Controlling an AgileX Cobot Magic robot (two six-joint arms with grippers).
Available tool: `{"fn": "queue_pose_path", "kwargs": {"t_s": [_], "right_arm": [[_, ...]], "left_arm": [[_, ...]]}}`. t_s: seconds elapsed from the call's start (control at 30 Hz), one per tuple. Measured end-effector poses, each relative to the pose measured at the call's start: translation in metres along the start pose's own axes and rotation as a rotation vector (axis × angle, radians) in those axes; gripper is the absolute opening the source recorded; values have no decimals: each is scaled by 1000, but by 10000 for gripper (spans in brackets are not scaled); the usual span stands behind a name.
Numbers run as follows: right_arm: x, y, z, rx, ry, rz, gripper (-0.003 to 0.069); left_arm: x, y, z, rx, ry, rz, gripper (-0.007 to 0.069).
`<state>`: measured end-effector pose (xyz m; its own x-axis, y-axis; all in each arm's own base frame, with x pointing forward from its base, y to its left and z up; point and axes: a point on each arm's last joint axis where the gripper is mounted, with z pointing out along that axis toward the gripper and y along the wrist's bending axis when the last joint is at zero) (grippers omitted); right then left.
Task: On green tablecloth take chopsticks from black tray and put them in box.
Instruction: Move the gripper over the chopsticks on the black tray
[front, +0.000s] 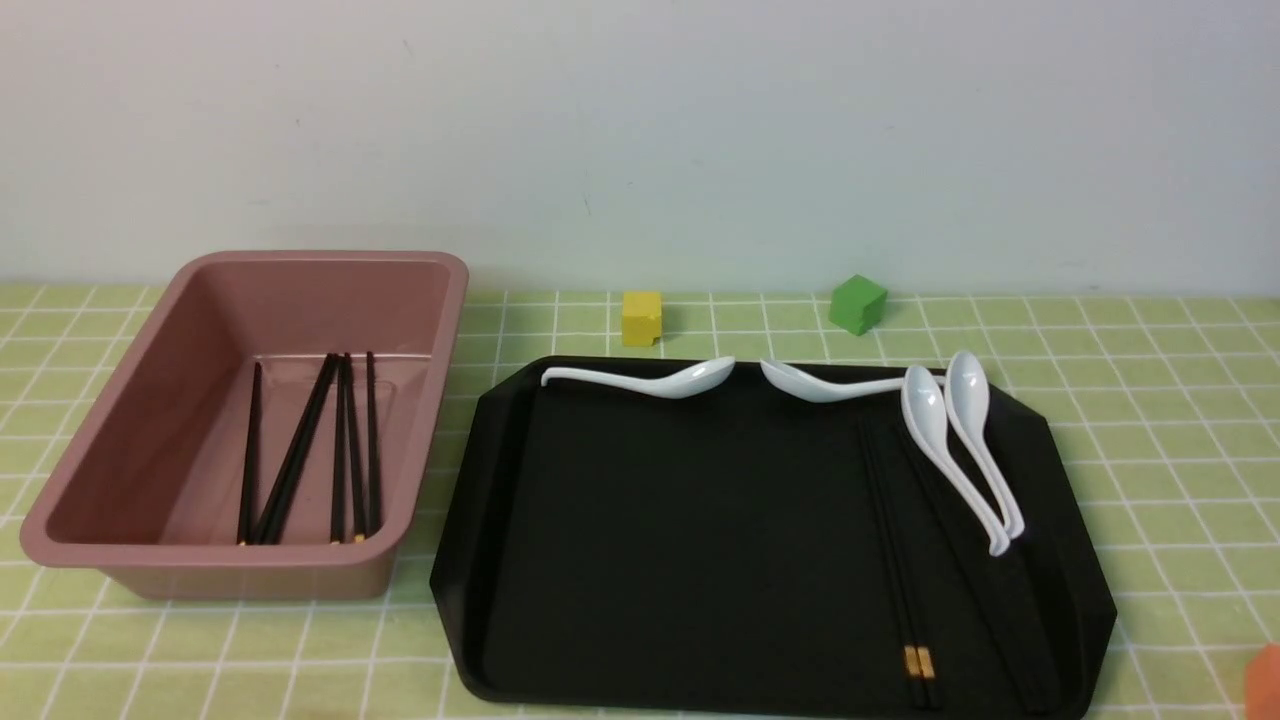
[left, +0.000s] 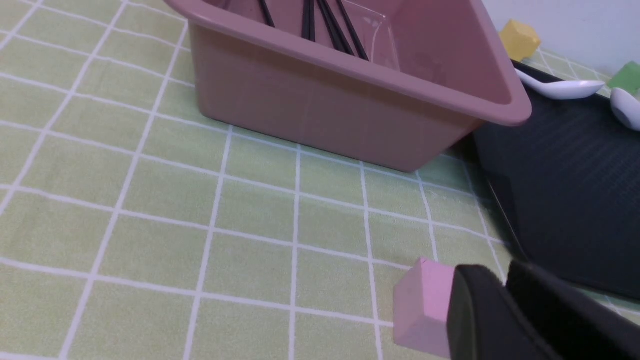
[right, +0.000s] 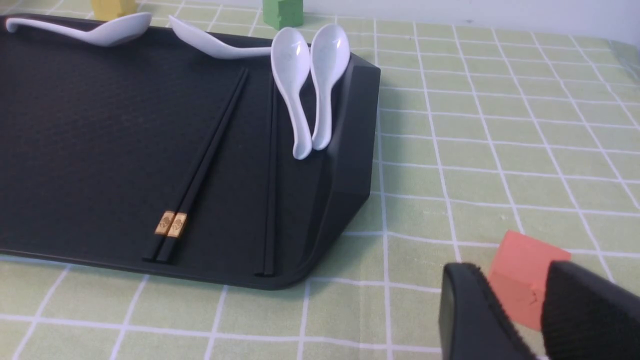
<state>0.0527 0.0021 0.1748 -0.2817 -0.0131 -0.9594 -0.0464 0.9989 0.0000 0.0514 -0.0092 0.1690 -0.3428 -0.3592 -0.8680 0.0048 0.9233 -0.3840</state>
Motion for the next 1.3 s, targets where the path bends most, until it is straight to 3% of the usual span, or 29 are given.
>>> {"fn": "queue_pose_path", "kwargs": {"t_s": [0.6,0.7,0.73,0.83,0.93,1.3], "right_arm": [[-1,-5,0,61,-15,-173,240],[-7,-2,0,19,-89,16,240],[-12,0,0,-18,-148,193,240],[-24,2,-3,-99,-265,544,240],[-30,1,-5,-158,-334,810,240],[-40,-1,-9,-198,-423,927,235]], "left_arm": [[0,0,0,0,0,0,113],[0,0,0,0,0,0,113],[0,0,0,0,0,0,113],[0,0,0,0,0,1,113],[0,0,0,0,0,1,114],[0,0,0,0,0,2,130]]}}
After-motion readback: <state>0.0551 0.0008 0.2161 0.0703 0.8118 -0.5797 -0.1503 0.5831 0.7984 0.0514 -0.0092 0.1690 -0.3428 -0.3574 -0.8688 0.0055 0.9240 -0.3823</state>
